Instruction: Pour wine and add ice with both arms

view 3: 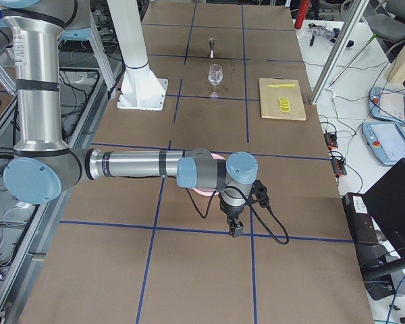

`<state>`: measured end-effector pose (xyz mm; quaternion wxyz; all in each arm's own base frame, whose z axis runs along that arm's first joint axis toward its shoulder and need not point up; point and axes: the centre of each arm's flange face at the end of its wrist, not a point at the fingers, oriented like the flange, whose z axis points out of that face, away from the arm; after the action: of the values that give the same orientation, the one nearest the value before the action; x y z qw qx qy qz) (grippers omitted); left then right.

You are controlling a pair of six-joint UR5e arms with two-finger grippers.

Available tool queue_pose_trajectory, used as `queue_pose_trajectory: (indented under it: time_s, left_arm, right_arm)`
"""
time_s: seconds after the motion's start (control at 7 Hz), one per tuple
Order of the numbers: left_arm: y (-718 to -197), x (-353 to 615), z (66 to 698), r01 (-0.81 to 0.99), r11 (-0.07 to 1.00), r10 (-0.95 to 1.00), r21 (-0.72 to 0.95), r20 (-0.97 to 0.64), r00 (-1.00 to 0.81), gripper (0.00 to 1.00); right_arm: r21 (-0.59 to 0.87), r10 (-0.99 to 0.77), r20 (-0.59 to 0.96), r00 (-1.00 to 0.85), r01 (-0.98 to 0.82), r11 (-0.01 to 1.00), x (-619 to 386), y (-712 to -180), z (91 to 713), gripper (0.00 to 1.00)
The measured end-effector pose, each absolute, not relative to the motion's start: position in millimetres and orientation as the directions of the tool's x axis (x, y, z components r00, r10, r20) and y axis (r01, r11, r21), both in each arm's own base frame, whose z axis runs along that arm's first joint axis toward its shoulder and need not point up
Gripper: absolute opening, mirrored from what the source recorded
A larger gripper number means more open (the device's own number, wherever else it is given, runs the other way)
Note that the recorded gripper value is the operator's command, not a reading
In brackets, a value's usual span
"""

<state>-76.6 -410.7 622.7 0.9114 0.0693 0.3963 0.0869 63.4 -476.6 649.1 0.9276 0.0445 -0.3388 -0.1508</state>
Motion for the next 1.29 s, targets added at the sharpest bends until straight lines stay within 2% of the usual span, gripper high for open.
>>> queue_pose_trajectory:
  time_s: [1.29]
  left_arm:
    - [-409.8, -86.0, 623.8, -0.081, 0.977, 0.199, 0.196, -0.711, 0.675, 1.0]
  right_arm:
    - [0.168, -0.259, 0.635, 0.728, 0.197, 0.966, 67.7, -470.0, 649.2, 1.0]
